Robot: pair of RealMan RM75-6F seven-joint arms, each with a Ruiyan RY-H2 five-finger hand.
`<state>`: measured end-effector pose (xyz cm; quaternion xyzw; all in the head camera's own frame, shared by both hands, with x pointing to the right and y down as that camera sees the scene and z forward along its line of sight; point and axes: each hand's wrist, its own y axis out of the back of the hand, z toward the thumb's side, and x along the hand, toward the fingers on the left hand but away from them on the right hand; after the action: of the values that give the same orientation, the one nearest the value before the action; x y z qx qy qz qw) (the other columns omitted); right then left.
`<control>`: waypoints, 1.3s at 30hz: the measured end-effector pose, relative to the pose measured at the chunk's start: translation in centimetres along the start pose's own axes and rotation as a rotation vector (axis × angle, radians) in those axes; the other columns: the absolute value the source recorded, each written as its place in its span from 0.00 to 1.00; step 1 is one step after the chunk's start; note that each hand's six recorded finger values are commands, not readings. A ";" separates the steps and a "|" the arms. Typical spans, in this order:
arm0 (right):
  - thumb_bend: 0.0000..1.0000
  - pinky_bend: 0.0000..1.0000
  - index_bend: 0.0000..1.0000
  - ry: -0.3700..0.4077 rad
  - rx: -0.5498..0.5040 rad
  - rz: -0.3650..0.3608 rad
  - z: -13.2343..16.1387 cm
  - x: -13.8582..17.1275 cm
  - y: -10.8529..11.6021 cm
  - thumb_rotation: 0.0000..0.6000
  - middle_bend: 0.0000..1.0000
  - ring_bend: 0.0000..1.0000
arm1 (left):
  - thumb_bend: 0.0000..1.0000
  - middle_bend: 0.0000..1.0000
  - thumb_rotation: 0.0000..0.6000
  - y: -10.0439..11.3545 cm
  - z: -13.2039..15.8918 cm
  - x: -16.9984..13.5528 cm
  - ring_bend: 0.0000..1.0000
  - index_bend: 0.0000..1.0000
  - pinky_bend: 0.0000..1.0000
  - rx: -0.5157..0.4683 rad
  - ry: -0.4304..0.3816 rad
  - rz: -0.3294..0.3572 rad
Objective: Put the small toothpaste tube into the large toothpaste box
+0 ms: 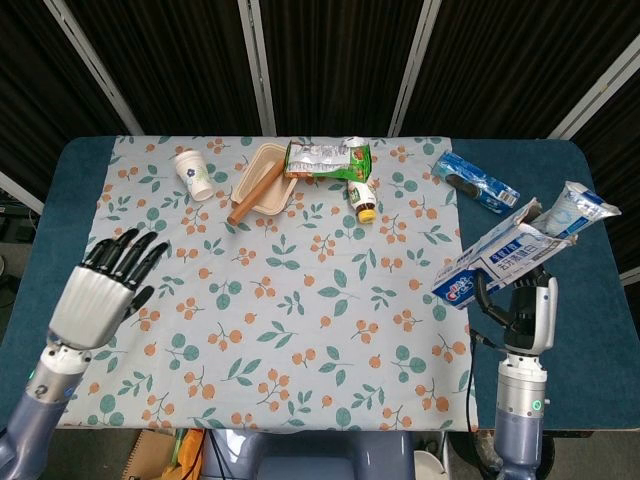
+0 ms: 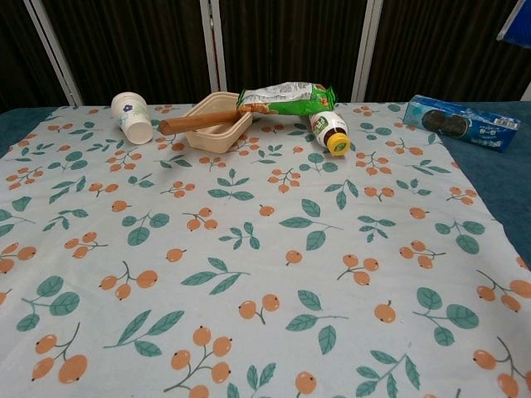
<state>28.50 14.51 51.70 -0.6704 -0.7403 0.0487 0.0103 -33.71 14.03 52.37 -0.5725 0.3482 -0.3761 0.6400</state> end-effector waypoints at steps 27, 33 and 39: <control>0.52 0.47 0.35 -0.007 0.003 -0.003 -0.2 0.2 0.1 1.00 0.50 0.43 | 0.01 0.19 1.00 -5.7 -1.1 -10.1 0.21 0.21 0.38 -0.114 0.087 -0.252; 0.52 0.46 0.34 -0.015 -0.020 -0.015 0.0 0.0 0.4 1.00 0.48 0.42 | 0.01 0.19 1.00 -5.7 -1.2 -10.1 0.21 0.21 0.38 -0.127 0.106 -0.257; 0.55 0.55 0.52 -0.017 -0.017 -0.028 0.0 -0.1 0.6 1.00 0.57 0.57 | 0.01 0.19 1.00 -5.7 -1.2 -10.1 0.21 0.21 0.38 -0.125 0.106 -0.258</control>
<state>29.16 14.44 51.69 -0.6594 -0.7502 0.0481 -0.0010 -40.07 22.03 58.05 -0.6306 0.3279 -0.4625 0.5300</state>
